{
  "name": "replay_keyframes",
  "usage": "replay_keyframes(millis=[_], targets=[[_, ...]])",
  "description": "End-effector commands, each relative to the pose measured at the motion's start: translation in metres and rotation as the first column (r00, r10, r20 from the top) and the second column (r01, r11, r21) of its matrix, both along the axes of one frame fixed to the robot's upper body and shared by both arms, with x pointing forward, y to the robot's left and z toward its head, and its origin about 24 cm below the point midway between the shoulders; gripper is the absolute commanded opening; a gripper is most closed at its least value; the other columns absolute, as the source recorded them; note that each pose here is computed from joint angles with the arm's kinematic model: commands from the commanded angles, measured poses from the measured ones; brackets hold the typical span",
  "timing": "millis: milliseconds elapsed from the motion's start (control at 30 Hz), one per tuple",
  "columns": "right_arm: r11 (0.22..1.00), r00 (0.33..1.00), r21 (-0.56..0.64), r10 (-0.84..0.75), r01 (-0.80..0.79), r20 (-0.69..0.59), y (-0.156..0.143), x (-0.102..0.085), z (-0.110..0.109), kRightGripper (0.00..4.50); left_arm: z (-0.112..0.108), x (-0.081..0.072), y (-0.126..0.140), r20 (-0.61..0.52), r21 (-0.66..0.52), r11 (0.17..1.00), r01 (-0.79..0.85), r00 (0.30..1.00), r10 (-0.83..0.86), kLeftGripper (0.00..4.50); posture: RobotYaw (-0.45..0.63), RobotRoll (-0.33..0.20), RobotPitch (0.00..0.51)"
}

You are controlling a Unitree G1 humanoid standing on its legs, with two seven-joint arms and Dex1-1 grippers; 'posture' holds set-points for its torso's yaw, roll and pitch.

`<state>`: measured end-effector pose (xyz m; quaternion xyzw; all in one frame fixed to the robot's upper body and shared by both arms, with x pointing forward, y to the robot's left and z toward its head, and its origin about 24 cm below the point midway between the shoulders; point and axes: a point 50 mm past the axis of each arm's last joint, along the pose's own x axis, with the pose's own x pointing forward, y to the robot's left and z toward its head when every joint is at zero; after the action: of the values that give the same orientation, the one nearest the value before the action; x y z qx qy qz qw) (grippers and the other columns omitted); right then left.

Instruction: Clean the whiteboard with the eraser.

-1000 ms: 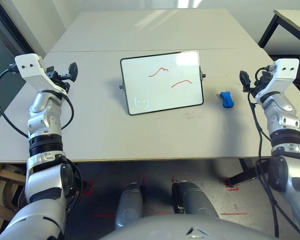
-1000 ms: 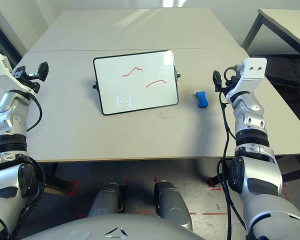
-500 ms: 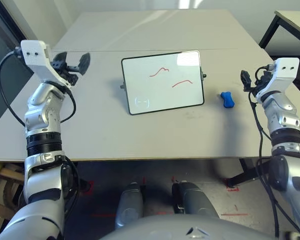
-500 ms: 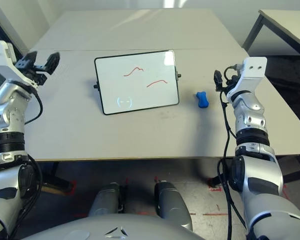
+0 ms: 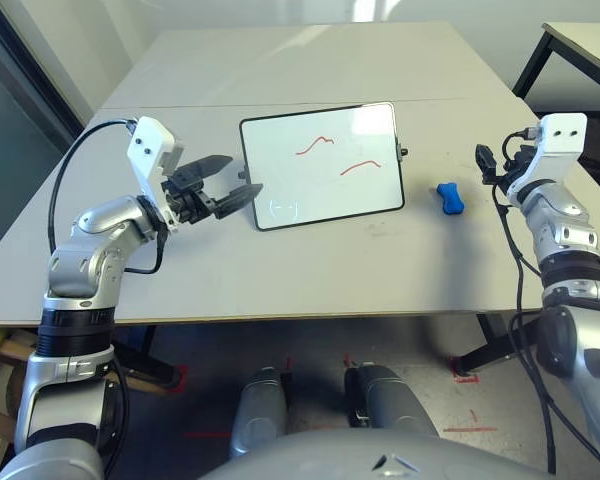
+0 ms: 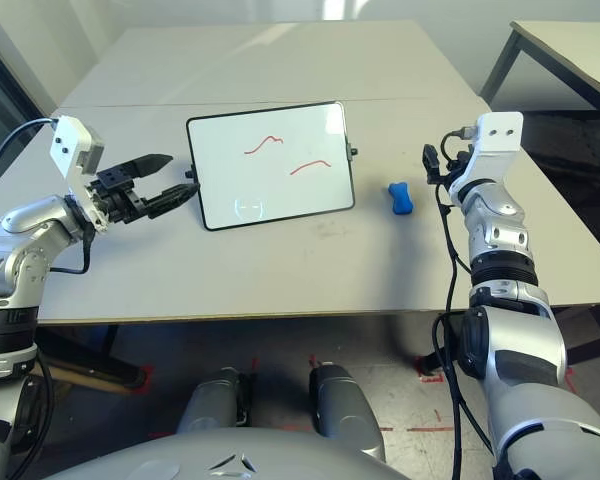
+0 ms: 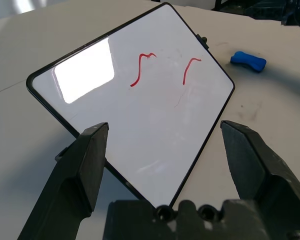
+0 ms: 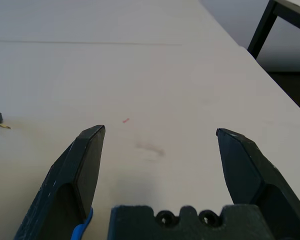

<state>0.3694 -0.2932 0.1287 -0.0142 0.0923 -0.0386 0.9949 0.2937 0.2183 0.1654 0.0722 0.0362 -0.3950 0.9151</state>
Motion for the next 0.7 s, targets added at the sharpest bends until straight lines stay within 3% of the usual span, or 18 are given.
replay_keyframes(millis=[33,200,367,700], targets=[[0.999,0.981,0.048,0.026,-0.017,-0.195,0.008,0.003,0.017,4.47,-0.005,0.005,-0.005,-0.008,0.034,0.999,0.013,1.0,-0.013,4.5,-0.1,0.0,0.056],[0.996,0.905,0.083,0.014,0.024,-0.426,0.018,0.001,0.033,4.47,-0.01,0.01,-0.009,-0.01,0.041,0.999,0.017,1.0,-0.016,4.5,-0.12,0.0,0.056],[0.994,0.838,0.11,0.078,-0.022,-0.54,0.04,0.002,0.04,4.47,-0.013,0.012,-0.017,-0.012,0.048,0.998,0.043,0.999,-0.043,4.5,-0.12,0.0,0.056],[0.988,0.749,0.066,0.147,-0.136,-0.647,0.063,0.003,0.018,4.47,-0.017,0.01,-0.022,-0.012,0.052,0.997,0.056,0.998,-0.056,4.5,-0.1,0.0,0.052]])
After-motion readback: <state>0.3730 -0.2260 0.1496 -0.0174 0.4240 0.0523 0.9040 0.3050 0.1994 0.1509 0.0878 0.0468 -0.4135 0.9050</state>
